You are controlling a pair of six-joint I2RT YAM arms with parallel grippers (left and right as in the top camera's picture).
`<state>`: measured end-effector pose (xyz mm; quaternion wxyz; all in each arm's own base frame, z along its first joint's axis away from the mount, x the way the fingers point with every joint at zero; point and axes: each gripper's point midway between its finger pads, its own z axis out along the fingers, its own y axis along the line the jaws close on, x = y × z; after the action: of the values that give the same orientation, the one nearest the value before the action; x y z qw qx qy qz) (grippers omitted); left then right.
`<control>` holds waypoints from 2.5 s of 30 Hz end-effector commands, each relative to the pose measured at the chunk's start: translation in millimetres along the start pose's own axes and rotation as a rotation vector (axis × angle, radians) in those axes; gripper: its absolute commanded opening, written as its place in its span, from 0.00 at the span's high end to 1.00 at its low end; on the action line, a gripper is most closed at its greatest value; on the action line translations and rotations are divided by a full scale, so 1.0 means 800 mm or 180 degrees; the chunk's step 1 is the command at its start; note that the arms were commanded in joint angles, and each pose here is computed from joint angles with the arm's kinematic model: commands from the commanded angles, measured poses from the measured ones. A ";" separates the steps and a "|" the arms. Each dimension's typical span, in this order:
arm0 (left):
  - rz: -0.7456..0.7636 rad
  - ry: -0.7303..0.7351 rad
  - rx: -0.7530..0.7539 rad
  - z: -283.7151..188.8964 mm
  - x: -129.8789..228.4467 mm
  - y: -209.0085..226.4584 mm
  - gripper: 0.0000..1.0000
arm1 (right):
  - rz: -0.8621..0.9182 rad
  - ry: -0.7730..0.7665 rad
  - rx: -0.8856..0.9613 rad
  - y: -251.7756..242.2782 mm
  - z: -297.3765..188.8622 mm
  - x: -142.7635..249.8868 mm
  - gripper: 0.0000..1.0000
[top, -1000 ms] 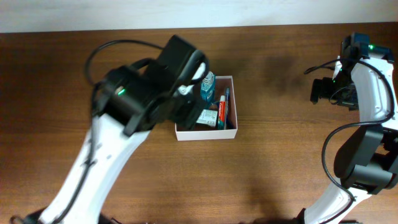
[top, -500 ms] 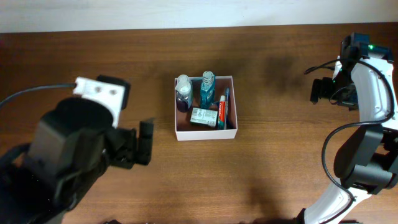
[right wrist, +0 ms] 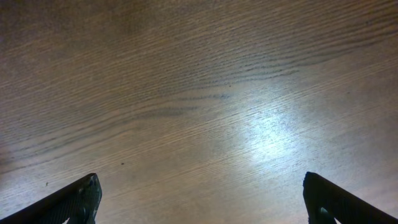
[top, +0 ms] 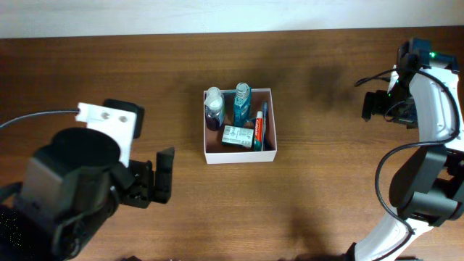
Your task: Pack container
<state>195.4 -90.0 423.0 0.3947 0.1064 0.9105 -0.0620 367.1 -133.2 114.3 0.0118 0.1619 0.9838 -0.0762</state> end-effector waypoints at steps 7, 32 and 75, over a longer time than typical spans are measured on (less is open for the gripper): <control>-0.0216 -0.0014 -0.0274 0.084 0.025 0.032 0.01 | 0.0001 -0.0028 -0.0018 -0.002 -0.002 -0.005 0.01; 0.0670 -0.2599 -0.0214 0.190 0.120 0.067 0.01 | 0.0001 -0.0027 -0.0020 -0.002 -0.002 -0.004 0.01; 0.0471 -0.2151 -0.0486 0.251 0.212 0.101 0.01 | 0.0001 -0.0027 -0.0018 -0.002 -0.002 -0.004 0.01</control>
<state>244.7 -26.9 160.4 0.6843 0.1112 0.7207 0.0001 368.0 -132.2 114.8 0.0136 0.1620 0.9840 -0.0730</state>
